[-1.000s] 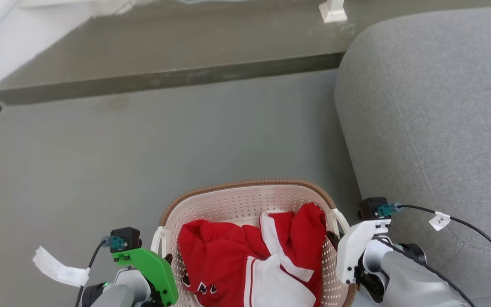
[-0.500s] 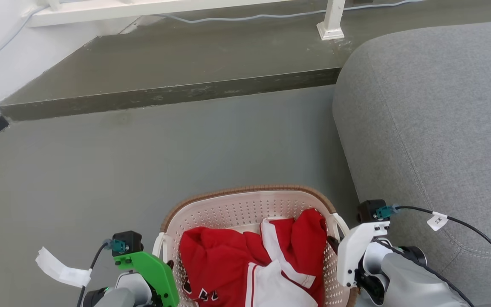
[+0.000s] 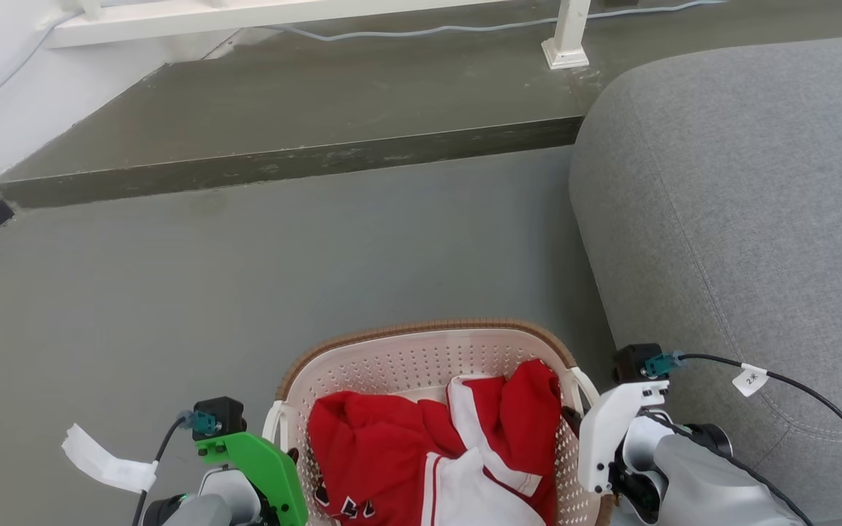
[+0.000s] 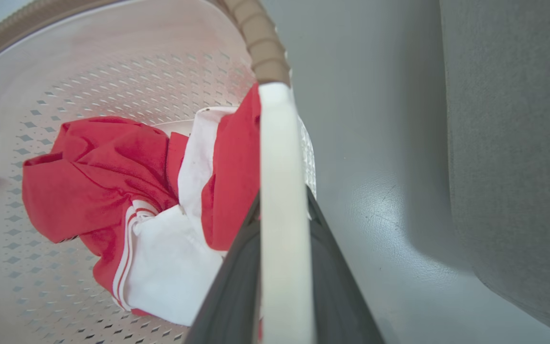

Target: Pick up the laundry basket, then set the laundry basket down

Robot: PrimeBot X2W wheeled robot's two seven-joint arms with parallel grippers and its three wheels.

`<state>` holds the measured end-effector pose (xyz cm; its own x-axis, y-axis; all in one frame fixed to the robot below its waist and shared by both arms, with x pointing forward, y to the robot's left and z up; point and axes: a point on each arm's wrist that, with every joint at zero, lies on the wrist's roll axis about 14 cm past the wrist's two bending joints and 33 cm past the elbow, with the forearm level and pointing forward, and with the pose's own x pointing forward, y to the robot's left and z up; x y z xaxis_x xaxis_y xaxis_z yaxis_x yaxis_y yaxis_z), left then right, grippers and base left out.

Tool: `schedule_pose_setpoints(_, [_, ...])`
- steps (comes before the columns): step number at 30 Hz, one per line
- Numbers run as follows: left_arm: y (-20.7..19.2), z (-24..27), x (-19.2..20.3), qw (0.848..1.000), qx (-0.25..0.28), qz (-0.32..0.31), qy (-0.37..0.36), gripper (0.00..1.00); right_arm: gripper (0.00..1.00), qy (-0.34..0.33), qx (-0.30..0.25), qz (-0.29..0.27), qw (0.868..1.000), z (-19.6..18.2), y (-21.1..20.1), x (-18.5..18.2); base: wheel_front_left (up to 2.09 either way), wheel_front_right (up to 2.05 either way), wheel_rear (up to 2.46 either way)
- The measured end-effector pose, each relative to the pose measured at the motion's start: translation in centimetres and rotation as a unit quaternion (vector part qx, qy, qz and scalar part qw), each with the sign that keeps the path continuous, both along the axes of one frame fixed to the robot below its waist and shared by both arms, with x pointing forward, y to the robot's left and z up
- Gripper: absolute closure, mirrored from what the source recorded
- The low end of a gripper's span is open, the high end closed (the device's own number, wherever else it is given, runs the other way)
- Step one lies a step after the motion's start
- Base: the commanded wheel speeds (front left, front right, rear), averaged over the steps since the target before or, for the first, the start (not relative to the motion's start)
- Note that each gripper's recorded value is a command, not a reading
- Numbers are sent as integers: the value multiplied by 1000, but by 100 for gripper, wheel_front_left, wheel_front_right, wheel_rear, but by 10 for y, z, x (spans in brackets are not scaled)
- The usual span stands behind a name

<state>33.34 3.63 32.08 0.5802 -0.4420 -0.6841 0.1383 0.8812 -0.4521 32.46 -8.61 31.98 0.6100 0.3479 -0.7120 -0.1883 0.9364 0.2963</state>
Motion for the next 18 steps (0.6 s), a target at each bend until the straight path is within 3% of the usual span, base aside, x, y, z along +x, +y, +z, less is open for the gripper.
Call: schedule_pose_setpoints(18, [-2,-10,2,1000,-1,-2,14,100,100,13,3,-5,1000,-8,-1,4,0,0,0])
